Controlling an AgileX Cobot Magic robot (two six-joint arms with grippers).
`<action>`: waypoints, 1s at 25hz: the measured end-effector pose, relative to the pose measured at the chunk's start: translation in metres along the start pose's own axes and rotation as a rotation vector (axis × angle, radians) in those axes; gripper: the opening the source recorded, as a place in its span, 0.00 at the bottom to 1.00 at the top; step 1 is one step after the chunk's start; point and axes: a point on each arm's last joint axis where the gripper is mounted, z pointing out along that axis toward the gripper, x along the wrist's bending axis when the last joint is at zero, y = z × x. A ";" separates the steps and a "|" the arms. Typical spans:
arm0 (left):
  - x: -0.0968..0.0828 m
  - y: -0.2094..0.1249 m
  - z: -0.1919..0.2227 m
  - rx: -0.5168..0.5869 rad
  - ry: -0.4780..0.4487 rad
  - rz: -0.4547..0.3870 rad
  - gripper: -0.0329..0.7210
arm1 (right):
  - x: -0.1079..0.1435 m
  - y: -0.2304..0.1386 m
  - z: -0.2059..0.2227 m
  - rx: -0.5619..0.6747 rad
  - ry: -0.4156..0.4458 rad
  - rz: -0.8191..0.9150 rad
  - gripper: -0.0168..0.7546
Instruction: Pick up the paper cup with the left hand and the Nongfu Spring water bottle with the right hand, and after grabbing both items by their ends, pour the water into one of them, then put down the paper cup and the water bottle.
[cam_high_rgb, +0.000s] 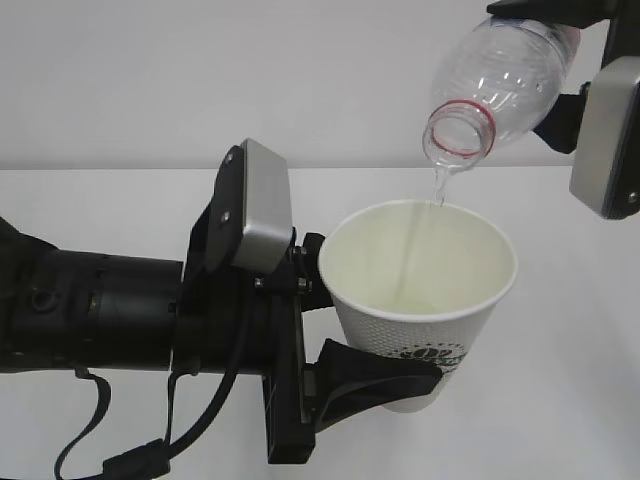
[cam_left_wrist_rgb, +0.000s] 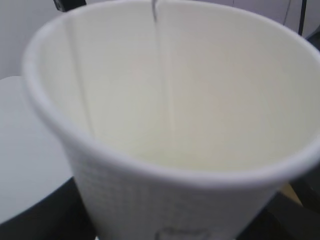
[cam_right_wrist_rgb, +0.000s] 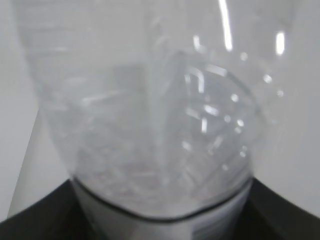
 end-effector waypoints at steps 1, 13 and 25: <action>0.000 0.000 0.000 0.000 0.000 0.000 0.73 | 0.000 0.000 0.000 0.000 0.000 -0.001 0.65; 0.000 0.000 0.000 0.000 0.000 0.000 0.73 | 0.000 0.000 0.000 -0.001 -0.001 -0.010 0.65; 0.000 0.000 0.000 0.000 0.000 0.000 0.73 | -0.001 0.000 0.000 0.000 -0.006 -0.013 0.65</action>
